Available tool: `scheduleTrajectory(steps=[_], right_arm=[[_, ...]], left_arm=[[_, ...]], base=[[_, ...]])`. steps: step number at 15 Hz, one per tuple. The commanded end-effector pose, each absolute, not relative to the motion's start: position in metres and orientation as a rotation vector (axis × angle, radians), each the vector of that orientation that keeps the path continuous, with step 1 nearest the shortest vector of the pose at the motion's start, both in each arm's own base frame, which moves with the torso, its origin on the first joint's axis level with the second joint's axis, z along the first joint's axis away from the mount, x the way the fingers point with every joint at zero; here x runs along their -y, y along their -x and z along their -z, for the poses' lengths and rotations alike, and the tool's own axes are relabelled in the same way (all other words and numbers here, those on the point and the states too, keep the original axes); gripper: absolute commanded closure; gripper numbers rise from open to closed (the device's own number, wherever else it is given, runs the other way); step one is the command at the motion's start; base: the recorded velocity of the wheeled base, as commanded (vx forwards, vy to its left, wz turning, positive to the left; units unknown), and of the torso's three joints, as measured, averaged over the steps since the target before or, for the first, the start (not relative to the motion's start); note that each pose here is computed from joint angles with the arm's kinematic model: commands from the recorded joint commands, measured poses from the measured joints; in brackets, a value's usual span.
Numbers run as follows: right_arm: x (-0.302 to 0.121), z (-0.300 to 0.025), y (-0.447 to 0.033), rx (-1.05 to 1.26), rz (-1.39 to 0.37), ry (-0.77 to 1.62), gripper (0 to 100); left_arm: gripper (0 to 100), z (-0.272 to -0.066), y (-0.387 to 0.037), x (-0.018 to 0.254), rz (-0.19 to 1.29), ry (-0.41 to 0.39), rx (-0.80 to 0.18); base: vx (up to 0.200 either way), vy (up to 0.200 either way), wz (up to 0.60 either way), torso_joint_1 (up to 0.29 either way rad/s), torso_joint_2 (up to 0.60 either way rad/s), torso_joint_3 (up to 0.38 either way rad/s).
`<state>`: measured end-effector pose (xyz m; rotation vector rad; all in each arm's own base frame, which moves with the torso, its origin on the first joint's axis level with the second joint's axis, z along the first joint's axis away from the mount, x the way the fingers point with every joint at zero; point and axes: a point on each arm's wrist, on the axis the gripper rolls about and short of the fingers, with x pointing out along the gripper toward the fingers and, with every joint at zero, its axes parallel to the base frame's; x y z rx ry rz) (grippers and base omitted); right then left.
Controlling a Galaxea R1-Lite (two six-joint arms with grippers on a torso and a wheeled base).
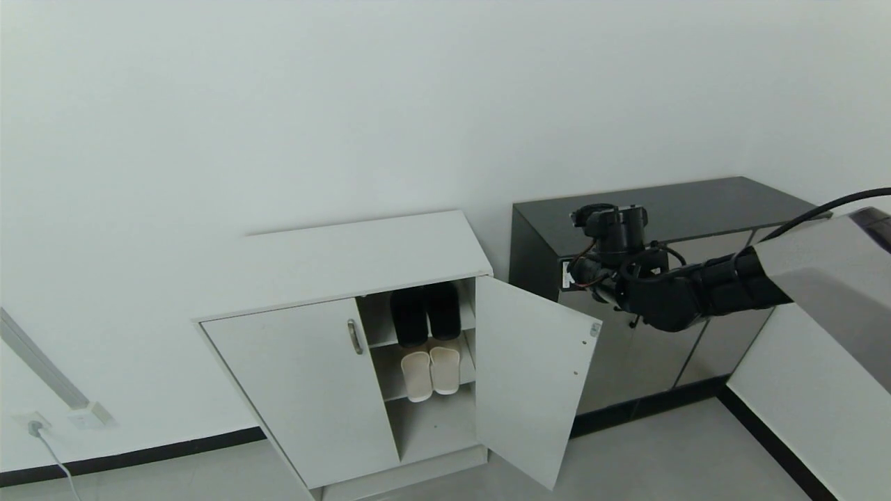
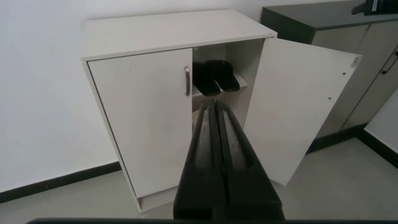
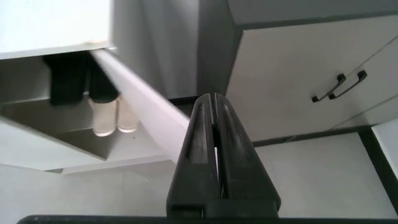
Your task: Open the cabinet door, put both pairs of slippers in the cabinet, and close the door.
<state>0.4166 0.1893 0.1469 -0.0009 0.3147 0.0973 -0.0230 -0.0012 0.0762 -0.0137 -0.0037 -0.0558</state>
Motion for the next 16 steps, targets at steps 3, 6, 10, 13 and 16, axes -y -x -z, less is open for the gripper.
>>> scheduleTrajectory(steps=[3,6,10,13,16], right_arm=[[-0.176,-0.113,-0.451,-0.369,-0.062,0.007,100],[-0.173,-0.103,-0.459,-0.378,-0.055,0.007,100],[-0.171,-0.086,-0.465,-0.406,-0.046,0.015,100],[-0.17,-0.082,-0.465,-0.416,-0.045,0.018,100],[-0.171,-0.079,-0.465,-0.426,-0.046,0.02,100]], left_arm=[[100,-0.076,0.023,0.001,0.057,0.014,0.003],[100,-0.076,0.023,0.001,0.055,0.014,0.004],[100,-0.076,0.023,0.001,0.055,0.014,0.004],[100,-0.076,0.023,0.001,0.057,0.014,0.004],[100,-0.076,0.023,0.001,0.055,0.014,0.004]], base=[[0.0,0.0,0.0,0.0,0.0,0.0],[0.0,0.0,0.0,0.0,0.0,0.0],[0.0,0.0,0.0,0.0,0.0,0.0],[0.0,0.0,0.0,0.0,0.0,0.0],[0.0,0.0,0.0,0.0,0.0,0.0]])
